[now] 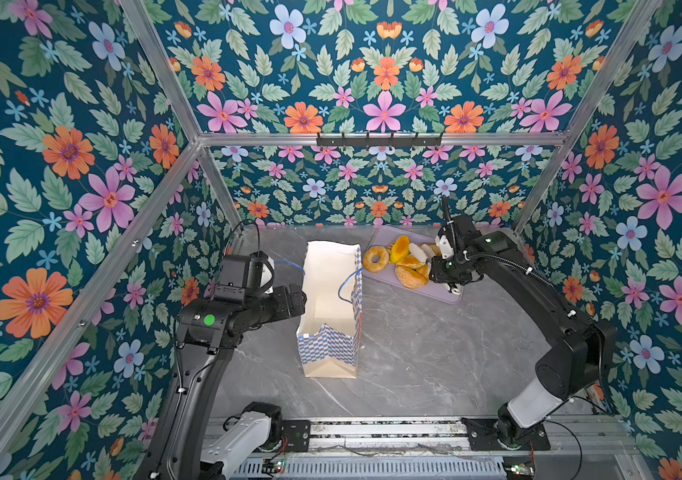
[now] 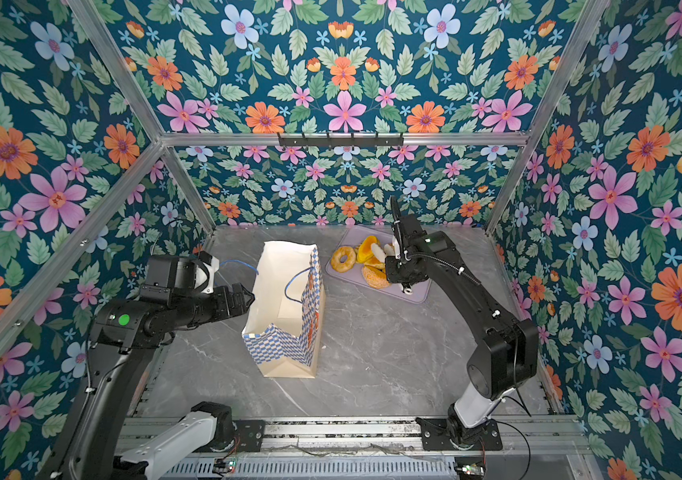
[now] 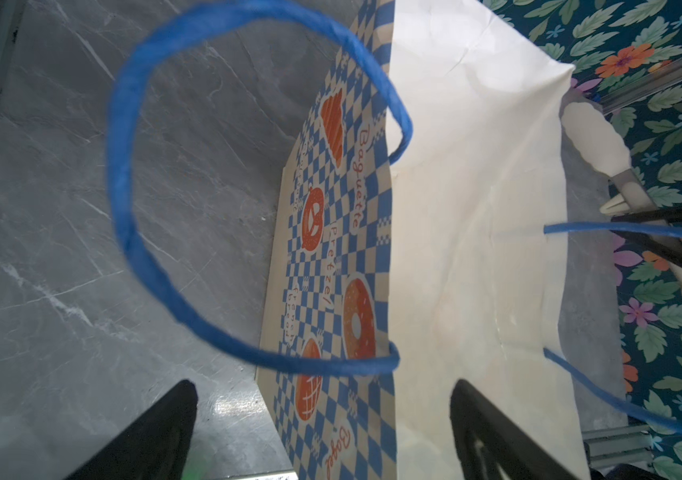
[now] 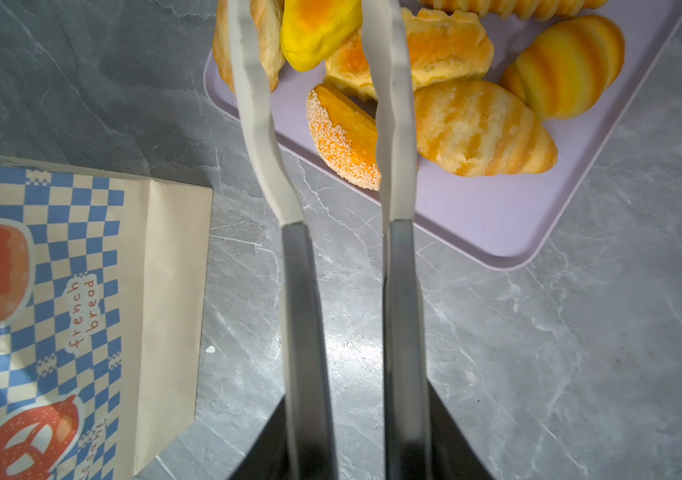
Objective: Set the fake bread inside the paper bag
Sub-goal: 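Lift the tongs and carry them over the bread tray with the right gripper, then lower the tongs onto the yellow bun and pinch it with the right gripper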
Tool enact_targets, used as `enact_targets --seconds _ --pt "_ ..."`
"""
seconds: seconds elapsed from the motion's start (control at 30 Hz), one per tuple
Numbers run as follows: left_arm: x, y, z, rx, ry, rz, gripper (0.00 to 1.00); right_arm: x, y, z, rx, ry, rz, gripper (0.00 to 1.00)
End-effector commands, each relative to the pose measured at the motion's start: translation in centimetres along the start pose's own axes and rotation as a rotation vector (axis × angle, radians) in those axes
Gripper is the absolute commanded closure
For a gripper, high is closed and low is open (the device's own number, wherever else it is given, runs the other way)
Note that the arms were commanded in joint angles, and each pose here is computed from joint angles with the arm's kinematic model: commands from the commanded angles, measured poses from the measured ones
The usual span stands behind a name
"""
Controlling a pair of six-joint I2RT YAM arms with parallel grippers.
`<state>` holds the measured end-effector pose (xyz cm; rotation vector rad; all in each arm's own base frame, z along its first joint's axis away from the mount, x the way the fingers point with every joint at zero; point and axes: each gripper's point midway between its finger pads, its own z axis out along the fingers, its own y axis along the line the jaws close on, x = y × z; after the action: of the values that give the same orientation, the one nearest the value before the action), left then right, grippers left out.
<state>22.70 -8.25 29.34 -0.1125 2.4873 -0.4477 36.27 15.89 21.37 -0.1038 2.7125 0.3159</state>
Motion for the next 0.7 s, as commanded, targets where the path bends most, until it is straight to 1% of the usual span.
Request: enact_targets --seconds 0.0,0.07,0.17,0.33,0.43,0.53,0.67 --pt "-1.2 -1.6 1.0 0.082 -0.033 -0.006 0.07 -0.8 0.3 -0.5 -0.008 -0.028 0.004 0.61" --pt "-1.2 -2.0 1.9 0.105 -0.032 -0.007 0.12 -0.9 0.2 0.9 0.0 0.003 0.008 0.6" --pt "-1.3 -2.3 3.0 0.115 -0.03 -0.003 0.2 -1.1 0.4 1.8 -0.012 0.028 0.015 0.6" --pt "-1.5 -2.5 4.1 0.118 -0.037 -0.001 0.34 -2.1 0.6 3.3 -0.072 0.069 0.07 0.6" --pt "-1.5 -2.6 4.5 0.121 -0.038 -0.005 0.41 -3.0 0.6 3.8 -0.115 0.069 0.107 0.6" --pt "-1.5 -2.6 4.8 0.125 -0.042 -0.009 0.46 -3.7 0.3 4.4 -0.132 0.077 0.138 0.6" --pt "-1.5 -2.6 5.0 0.123 -0.044 -0.009 0.48 -4.2 -0.1 5.4 -0.133 0.096 0.156 0.59"
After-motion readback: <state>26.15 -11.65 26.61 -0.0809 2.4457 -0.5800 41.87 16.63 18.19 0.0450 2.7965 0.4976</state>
